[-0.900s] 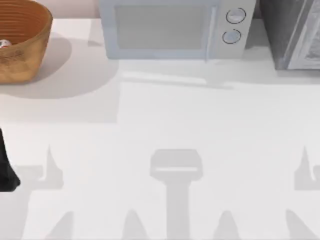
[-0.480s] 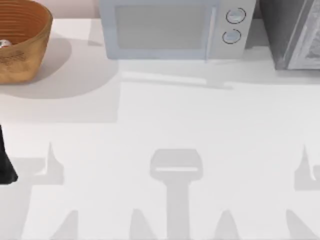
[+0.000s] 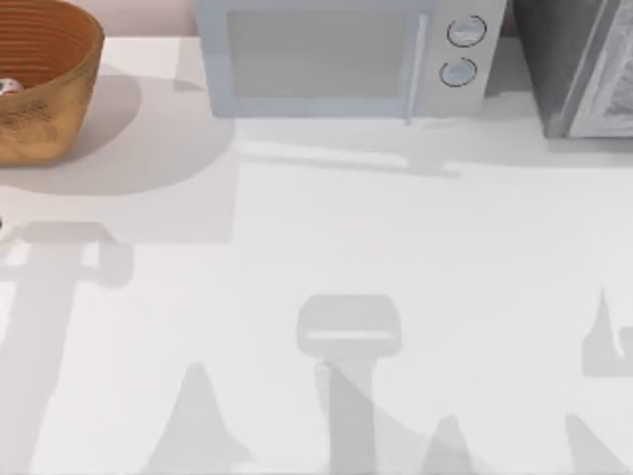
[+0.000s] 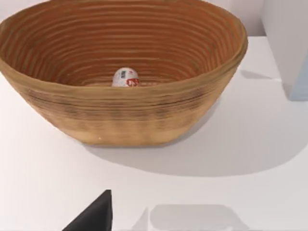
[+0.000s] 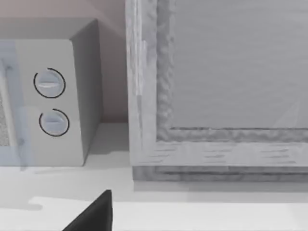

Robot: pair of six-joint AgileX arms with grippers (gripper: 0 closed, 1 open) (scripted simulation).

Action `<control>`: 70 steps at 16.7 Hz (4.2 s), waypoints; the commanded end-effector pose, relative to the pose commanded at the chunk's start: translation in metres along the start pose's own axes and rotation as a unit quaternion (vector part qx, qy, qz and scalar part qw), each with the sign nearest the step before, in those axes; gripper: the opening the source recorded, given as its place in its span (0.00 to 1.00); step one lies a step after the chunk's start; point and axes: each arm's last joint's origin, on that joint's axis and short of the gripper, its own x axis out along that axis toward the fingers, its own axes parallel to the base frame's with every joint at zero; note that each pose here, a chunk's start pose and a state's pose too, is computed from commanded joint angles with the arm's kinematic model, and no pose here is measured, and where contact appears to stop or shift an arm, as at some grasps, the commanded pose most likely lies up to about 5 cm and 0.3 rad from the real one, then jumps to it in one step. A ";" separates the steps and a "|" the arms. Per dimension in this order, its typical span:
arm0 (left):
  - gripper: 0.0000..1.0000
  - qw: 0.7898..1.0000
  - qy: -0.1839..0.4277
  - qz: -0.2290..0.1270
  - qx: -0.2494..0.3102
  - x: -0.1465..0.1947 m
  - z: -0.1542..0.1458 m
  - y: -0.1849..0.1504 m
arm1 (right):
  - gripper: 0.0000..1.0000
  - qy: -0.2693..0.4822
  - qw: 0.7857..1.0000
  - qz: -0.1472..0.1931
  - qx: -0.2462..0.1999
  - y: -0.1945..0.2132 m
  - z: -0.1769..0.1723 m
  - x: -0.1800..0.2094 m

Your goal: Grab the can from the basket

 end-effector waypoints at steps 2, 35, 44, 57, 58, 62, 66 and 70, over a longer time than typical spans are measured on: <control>1.00 0.999 0.050 0.001 0.000 0.022 0.035 0.005 | 1.00 0.000 1.000 0.000 0.000 0.000 0.000 0.000; 1.00 0.914 0.405 -0.031 -0.015 0.386 0.021 0.074 | 1.00 0.000 1.000 0.000 0.000 0.000 0.000 0.000; 0.70 0.914 0.405 -0.031 -0.015 0.393 0.012 0.074 | 1.00 0.000 1.000 0.000 0.000 0.000 0.000 0.000; 0.00 0.914 0.405 -0.031 -0.015 0.393 0.012 0.074 | 1.00 0.000 1.000 0.000 0.000 0.000 0.000 0.000; 0.00 0.914 0.405 -0.031 -0.015 0.393 0.012 0.074 | 1.00 0.000 1.000 0.000 0.000 0.000 0.000 0.000; 0.00 0.921 0.387 -0.028 -0.012 0.385 0.028 0.076 | 1.00 0.000 1.000 0.000 0.000 0.000 0.000 0.000; 0.00 0.925 0.378 -0.030 -0.005 0.379 0.036 0.070 | 1.00 0.000 1.000 0.000 0.000 0.000 0.000 0.000; 0.00 0.938 0.345 -0.027 0.002 0.349 0.063 0.060 | 1.00 0.000 1.000 0.000 0.000 0.000 0.000 0.000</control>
